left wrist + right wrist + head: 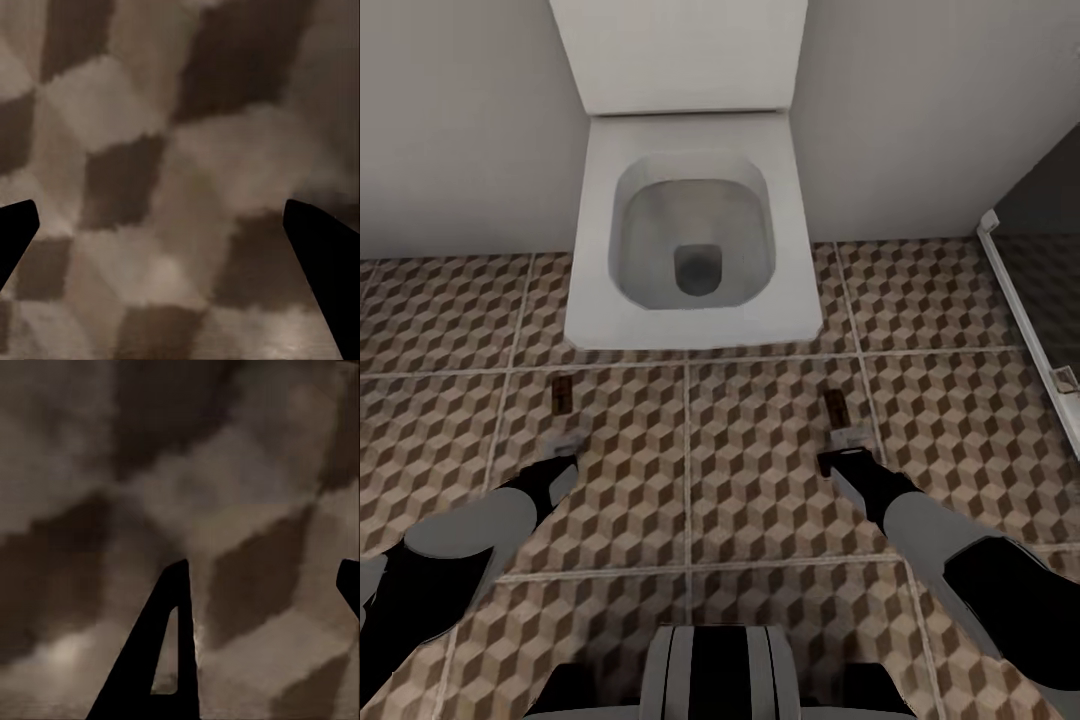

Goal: Take the four mousetraps from the cabinet in the bathroom and place them on the bathroom floor. Make sure all four end up on the same floor surface, and ensure that at least two of them are either under or directly next to the same bathroom sink.

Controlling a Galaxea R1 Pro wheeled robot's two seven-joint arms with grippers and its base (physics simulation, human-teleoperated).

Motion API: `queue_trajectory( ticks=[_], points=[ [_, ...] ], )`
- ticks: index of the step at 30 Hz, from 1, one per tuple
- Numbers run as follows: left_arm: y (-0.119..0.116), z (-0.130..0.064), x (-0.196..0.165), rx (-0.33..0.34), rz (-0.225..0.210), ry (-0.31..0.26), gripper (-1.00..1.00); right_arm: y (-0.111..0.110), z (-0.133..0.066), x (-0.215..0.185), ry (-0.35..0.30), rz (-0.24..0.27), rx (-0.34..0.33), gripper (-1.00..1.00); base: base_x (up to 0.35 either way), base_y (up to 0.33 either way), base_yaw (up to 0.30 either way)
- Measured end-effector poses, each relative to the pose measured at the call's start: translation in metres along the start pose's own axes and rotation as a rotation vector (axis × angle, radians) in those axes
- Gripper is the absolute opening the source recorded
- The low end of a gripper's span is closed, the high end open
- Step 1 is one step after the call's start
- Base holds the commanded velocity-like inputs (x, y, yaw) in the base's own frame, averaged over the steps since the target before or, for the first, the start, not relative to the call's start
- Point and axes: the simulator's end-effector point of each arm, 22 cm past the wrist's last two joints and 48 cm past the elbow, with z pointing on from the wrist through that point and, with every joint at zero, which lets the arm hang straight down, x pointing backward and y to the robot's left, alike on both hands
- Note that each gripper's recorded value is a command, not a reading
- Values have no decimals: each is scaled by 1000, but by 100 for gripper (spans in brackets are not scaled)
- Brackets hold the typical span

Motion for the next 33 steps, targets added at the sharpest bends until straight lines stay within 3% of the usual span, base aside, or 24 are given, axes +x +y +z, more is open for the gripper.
queue_trajectory(
  ticks=[17,33],
  points=[
    [0,0,0,0,0,0,100,0,0,0,0,1,0,100,-283,0,0],
    [0,0,0,1,-4,2,100,0,0,0,-1,1,0,100,-42,0,0]
  ],
)
